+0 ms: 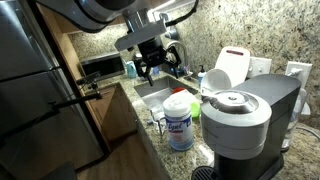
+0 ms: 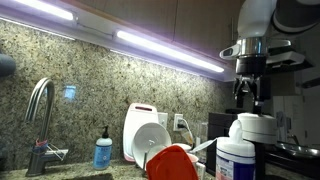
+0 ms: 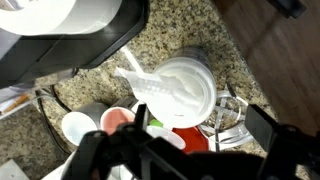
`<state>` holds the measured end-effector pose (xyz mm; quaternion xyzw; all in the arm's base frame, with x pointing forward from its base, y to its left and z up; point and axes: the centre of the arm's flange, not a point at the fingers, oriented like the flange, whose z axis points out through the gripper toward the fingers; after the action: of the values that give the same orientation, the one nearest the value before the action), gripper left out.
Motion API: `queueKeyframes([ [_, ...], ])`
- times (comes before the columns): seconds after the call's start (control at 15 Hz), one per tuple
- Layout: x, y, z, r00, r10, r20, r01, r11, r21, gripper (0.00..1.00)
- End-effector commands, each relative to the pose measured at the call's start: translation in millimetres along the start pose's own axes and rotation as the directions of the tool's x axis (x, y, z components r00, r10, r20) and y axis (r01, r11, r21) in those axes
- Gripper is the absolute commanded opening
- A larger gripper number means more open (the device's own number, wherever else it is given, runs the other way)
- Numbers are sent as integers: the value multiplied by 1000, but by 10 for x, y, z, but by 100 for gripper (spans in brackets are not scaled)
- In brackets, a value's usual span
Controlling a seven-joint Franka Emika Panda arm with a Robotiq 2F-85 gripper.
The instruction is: Remove a wipe from the container
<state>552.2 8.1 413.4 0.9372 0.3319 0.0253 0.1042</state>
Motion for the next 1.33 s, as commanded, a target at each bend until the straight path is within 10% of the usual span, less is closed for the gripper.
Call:
queueKeyframes([
  [0.0,140,3,202,997,-72,-32,73,997,18,100],
  [1.07,151,663,734,995,-13,96,14,1000,-9,100],
  [1.13,158,660,740,996,-7,90,7,1000,-6,75],
  [1.27,185,651,747,996,-16,93,17,1000,-4,66],
])
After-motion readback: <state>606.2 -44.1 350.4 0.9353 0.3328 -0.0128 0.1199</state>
